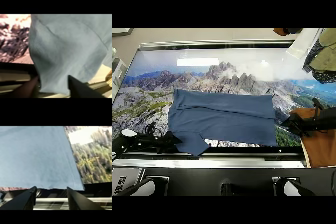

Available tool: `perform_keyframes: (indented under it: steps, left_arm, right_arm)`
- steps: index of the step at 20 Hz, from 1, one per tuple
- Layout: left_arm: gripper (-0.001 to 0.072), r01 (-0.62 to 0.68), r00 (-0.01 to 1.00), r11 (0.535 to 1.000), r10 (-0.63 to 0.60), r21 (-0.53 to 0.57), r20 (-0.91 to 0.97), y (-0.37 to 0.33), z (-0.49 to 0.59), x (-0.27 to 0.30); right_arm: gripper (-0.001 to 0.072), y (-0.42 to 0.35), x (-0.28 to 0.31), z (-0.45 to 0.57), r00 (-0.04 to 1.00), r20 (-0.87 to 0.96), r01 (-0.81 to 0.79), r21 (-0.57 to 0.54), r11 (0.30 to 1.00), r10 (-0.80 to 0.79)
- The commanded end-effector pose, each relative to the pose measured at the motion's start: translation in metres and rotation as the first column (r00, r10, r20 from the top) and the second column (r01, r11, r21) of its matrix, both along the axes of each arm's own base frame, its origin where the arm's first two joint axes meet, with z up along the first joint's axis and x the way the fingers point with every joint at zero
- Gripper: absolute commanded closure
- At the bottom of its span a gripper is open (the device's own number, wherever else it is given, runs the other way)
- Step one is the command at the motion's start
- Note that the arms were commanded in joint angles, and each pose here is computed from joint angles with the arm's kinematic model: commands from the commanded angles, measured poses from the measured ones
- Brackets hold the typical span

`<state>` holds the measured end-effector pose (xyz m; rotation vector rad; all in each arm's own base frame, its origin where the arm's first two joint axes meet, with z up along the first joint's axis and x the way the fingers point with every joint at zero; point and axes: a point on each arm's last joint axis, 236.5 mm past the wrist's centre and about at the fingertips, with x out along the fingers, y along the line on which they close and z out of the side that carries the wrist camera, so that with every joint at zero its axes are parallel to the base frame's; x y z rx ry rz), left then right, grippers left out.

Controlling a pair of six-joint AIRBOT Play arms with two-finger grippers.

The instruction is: Fold the clothes and pants, and hang the long-sleeved shirts on hangers.

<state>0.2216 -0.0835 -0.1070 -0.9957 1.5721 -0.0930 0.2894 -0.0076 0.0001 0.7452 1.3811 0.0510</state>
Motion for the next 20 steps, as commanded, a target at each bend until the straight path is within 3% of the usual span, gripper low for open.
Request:
perform_keyframes:
  steps: [1,2,6,8,9,15,20]
  left_arm:
    - [0.0488,0.020,0.999,1.000,-0.020,0.001,0.027,-0.013,-0.005,0.000]
    - [0.0681,0.028,0.999,1.000,-0.028,-0.001,0.026,-0.014,-0.005,-0.001]
    - [0.0690,0.036,0.999,0.999,-0.036,-0.009,0.033,-0.015,-0.002,-0.002]
    - [0.0690,0.041,0.998,0.999,-0.041,-0.005,0.050,-0.015,0.001,-0.001]
    - [0.0690,0.043,0.997,0.999,-0.043,-0.004,0.059,-0.015,0.004,0.000]
    - [0.0690,0.052,0.995,0.999,-0.051,-0.003,0.087,-0.016,0.012,0.001]
    - [0.0690,0.051,0.994,0.999,-0.051,0.000,0.094,-0.015,0.014,0.004]
  right_arm:
    - [0.0288,0.001,0.000,0.010,0.999,0.030,0.014,-0.007,1.000,-0.013]
    - [0.0288,0.001,0.000,0.012,0.999,0.037,0.014,-0.010,1.000,-0.013]
    - [0.0294,0.005,-0.010,0.013,1.000,0.013,-0.017,-0.003,1.000,0.017]
    - [0.0222,0.001,-0.015,0.008,0.998,0.011,-0.060,-0.034,0.998,0.061]
    - [0.0218,-0.003,-0.018,0.000,0.998,-0.006,-0.063,-0.052,0.997,0.063]
    - [0.0217,0.015,-0.058,-0.078,0.963,-0.244,-0.094,0.093,0.991,0.114]
    - [0.0217,0.009,-0.055,-0.102,0.967,-0.243,-0.067,0.059,0.996,0.079]
